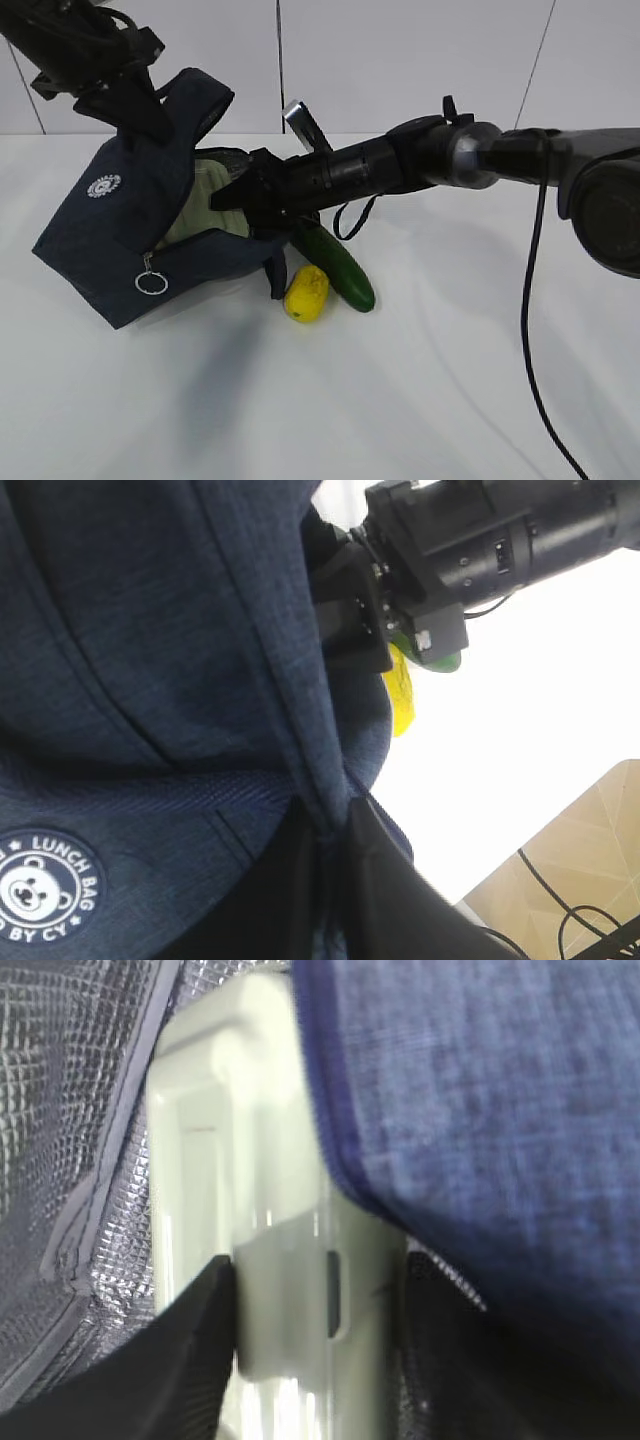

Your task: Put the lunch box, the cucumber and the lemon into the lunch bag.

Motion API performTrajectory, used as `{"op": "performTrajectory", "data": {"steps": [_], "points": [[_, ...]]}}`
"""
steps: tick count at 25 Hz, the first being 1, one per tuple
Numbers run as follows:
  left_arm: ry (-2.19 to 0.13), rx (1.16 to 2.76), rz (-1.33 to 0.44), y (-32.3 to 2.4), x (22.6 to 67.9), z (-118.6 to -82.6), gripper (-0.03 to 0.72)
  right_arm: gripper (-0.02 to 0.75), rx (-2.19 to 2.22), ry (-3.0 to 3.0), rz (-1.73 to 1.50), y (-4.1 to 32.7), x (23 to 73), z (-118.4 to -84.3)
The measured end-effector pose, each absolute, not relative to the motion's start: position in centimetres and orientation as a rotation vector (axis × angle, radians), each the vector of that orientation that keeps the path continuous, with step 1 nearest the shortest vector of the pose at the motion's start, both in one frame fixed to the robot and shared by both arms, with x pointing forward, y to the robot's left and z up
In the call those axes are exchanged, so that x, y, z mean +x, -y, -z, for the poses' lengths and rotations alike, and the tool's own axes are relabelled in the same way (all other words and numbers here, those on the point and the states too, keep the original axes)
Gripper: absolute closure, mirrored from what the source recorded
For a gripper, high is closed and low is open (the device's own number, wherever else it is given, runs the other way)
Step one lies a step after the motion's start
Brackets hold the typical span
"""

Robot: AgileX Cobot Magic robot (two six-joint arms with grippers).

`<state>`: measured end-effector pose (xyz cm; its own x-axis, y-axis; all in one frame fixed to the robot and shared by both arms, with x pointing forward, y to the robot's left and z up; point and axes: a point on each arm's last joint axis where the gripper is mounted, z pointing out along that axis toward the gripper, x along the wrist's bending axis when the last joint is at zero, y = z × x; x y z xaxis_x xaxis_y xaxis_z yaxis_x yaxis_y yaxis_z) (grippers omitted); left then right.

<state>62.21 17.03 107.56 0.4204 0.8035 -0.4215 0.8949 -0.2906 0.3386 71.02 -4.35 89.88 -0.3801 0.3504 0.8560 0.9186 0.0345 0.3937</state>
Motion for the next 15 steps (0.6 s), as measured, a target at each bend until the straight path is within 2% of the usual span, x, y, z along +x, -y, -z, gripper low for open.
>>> {"op": "performTrajectory", "data": {"steps": [5, 10, 15], "points": [[-1.431, 2.155, 0.228, -16.95, 62.2, -107.56, 0.673, 0.379, -1.282, 1.776, 1.343, 4.28, 70.97, -89.86], [-1.431, 2.155, 0.228, -16.95, 62.2, -107.56, 0.673, 0.329, -1.269, 1.782, 1.336, 4.27, 70.88, -89.89], [-1.432, 2.155, 0.23, -16.94, 62.23, -107.5, 0.673, 0.317, -1.224, 1.777, 1.32, 4.18, 70.57, -90.13]]}}
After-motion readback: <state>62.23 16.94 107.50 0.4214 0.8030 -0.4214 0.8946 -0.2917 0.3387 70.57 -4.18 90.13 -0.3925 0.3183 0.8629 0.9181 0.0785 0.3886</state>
